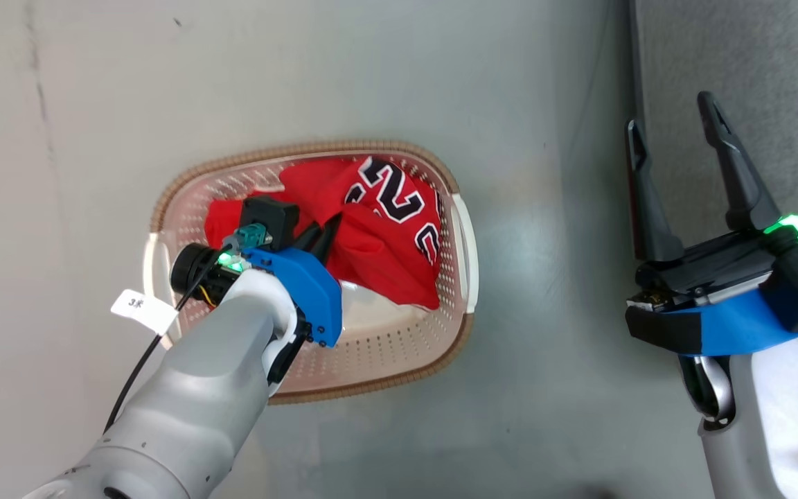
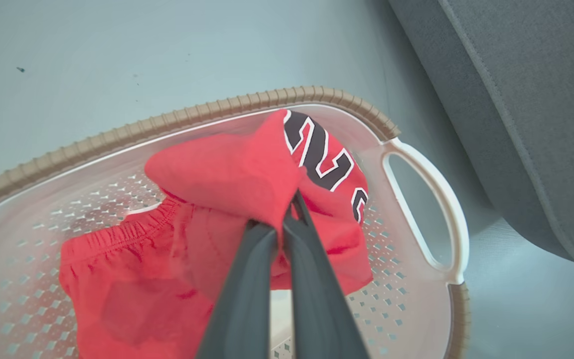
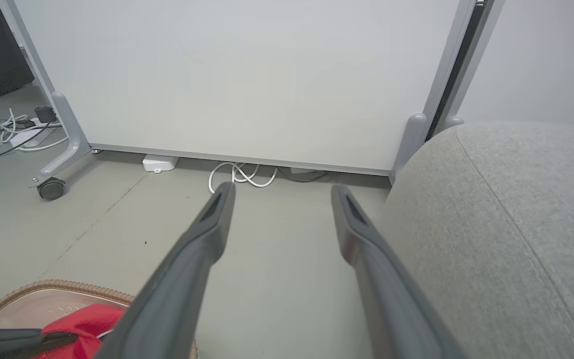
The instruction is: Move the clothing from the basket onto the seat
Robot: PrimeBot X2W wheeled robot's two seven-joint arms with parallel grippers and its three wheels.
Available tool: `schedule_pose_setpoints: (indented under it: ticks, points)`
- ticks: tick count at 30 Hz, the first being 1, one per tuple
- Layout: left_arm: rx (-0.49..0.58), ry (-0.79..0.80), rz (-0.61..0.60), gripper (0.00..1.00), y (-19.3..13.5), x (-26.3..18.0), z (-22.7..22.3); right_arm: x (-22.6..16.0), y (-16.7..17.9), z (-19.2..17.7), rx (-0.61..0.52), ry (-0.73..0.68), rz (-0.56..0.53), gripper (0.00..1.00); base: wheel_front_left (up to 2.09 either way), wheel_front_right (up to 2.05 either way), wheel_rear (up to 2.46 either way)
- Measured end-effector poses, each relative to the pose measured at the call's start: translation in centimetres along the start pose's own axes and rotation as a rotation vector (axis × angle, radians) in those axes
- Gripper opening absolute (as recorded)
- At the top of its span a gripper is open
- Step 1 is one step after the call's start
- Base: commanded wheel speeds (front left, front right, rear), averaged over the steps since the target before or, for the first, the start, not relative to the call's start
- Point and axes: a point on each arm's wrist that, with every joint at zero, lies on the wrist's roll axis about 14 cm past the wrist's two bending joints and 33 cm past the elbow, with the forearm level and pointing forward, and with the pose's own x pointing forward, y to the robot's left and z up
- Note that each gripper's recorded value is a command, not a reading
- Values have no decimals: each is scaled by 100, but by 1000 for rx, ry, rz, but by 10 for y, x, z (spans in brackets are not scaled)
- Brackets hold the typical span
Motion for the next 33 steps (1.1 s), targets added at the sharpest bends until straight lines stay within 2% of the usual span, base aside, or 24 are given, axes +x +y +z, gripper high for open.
schedule_pose_setpoints:
  ticks: [12,24,33]
  points:
    - [66,-239,34,0,-6,-56,81,-21,12,58,22,-90,4,100,0,0,0]
    - [224,-520,60,0,-33,-133,157,-58,24,113,48,-192,4,100,0,0,0]
    - [349,-720,66,0,-62,-193,208,-86,33,138,55,-245,10,100,0,0,0]
